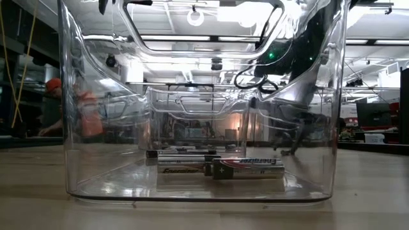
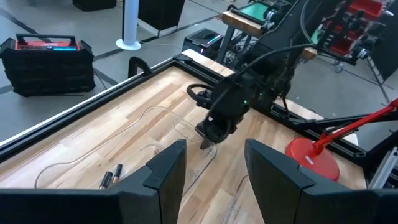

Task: Sort batteries
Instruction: Put the silver battery into the bottom transparent bin

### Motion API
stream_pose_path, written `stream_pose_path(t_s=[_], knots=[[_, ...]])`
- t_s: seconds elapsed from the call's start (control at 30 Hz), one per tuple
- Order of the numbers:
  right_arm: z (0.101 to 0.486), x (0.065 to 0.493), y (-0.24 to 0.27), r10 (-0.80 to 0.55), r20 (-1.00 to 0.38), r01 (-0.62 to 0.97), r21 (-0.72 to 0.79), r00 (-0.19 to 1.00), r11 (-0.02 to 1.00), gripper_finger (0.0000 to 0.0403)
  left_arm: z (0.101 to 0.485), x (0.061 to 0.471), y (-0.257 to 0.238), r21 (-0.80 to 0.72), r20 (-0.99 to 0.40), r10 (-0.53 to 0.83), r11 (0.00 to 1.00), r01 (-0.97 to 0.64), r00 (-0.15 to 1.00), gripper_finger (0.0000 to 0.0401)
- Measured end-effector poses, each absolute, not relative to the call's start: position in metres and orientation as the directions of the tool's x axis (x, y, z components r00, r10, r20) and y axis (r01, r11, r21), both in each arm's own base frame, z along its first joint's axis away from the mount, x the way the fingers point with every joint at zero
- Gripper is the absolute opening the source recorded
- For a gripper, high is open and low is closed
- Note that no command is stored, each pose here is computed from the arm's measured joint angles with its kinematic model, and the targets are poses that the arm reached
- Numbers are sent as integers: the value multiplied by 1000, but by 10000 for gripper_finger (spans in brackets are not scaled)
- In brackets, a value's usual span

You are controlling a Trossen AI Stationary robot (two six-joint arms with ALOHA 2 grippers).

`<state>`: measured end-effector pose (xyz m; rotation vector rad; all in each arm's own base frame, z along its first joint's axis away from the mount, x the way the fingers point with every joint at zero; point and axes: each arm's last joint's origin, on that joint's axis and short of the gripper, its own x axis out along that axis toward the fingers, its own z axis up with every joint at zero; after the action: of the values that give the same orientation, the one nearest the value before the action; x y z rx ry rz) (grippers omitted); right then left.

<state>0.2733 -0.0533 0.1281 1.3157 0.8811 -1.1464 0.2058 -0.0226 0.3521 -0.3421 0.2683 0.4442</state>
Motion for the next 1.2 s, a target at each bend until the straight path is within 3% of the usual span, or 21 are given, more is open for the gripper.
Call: stream_pose_path(t_s=[0.13,0.37,0.63,0.77,0.83,0.9,0.97,1.03,1.2], knots=[[126,269,-39,-117,-978,982,181,174,-50,135,352,206,-23,-263,-325,371,848,-460,870,159],[125,265,-19,-81,-988,991,126,130,51,19,352,206,-23,-233,-325,371,860,-454,870,159],[154,231,-6,-83,-997,987,-4,10,162,6,352,206,-23,-238,-323,372,858,-455,870,159],[189,221,-5,-215,-963,979,129,162,159,5,352,206,-22,-240,-321,376,856,-459,869,159],[204,227,-3,-260,-905,937,292,335,191,4,352,206,-21,-243,-321,380,852,-463,867,159],[221,239,1,-254,-807,838,464,533,287,4,352,206,-21,-261,-324,380,844,-468,866,159],[234,255,11,-175,-685,688,610,707,392,4,352,206,-21,-267,-329,381,840,-472,864,159],[240,268,26,-75,-589,555,700,805,449,3,352,206,-21,-274,-329,380,837,-473,864,159],[226,291,66,116,-498,387,781,860,490,3,351,206,-21,-331,-333,375,813,-480,865,159]])
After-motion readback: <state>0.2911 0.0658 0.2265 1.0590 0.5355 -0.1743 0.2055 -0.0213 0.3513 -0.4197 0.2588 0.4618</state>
